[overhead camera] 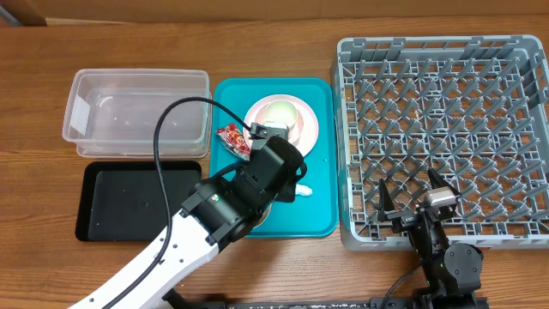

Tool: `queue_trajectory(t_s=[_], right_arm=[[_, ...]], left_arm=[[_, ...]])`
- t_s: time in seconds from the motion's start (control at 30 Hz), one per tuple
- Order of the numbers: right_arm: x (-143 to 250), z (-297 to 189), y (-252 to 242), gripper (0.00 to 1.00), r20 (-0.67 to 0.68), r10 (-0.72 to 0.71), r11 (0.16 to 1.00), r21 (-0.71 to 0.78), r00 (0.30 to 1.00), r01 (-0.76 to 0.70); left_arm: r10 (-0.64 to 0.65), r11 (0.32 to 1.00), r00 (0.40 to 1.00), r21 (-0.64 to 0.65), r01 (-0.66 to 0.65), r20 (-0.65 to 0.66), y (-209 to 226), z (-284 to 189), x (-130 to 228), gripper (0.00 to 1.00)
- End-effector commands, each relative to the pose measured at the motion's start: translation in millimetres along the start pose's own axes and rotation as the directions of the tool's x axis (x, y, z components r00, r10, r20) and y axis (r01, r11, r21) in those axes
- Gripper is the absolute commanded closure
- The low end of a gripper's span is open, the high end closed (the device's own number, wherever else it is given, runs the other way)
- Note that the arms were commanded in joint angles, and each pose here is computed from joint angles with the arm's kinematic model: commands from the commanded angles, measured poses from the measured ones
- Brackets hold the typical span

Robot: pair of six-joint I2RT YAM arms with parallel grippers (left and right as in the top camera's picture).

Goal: Sort waste into correct bins and load items into the dishwasher
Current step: 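Move the left gripper over the white tissue on the teal tray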

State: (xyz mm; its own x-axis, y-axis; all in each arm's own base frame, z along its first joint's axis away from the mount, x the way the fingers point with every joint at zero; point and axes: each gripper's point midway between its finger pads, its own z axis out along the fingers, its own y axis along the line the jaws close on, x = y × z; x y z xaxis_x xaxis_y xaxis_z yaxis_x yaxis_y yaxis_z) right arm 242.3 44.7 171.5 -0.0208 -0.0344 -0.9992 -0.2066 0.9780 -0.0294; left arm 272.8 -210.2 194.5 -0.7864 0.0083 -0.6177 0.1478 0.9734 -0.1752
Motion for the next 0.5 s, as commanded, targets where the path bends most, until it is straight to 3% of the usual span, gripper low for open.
queue_trajectory(t_s=[0.0,0.47], right_arm=[[1,0,0,0.00,0.007,-0.001,1.000,0.004,1.000,0.001],[1,0,0,0.00,0.007,-0.001,1.000,0.004,1.000,0.001]], left_arm=[[0.014,0.990,0.998,-0.143,-0.005,0.061,18,10,-12,0.82],[0.135,0.971,0.990,-0.192,-0.141,-0.045,9,75,8,0.77]])
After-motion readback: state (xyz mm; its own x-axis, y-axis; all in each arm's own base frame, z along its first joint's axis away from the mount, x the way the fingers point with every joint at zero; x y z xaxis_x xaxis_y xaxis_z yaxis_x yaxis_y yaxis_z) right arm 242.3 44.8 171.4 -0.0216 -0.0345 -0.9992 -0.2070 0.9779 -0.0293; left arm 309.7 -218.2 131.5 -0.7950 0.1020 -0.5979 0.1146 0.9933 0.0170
